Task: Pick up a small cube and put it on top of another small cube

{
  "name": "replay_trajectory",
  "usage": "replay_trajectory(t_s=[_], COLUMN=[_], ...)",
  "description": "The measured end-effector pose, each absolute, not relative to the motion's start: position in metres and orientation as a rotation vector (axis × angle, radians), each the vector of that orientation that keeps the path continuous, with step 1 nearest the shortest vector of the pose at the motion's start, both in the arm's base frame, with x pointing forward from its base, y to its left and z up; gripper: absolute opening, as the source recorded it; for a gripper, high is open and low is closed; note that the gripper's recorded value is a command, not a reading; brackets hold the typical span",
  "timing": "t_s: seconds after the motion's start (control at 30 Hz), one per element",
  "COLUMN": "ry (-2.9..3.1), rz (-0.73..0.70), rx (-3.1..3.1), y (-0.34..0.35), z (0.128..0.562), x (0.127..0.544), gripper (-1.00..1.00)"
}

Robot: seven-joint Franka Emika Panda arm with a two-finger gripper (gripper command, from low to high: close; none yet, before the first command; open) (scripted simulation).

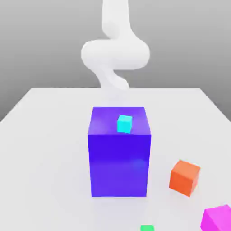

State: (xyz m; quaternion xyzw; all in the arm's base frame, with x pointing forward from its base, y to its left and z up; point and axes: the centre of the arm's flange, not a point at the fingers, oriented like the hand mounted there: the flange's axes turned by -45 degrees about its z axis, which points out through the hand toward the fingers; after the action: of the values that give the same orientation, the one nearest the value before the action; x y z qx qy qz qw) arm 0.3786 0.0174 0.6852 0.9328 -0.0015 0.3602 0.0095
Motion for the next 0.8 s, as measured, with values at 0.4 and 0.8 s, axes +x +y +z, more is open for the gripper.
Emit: replay_trajectory(t_s=[0.4, 0.8], ry=[0.122, 0.289], rz=[0.675, 0.268], rx=[2.975, 3.051], y=[0.106, 0.2], z=[0.524, 0.332], x=[0.497, 0.53], gripper=[0.0, 0.0])
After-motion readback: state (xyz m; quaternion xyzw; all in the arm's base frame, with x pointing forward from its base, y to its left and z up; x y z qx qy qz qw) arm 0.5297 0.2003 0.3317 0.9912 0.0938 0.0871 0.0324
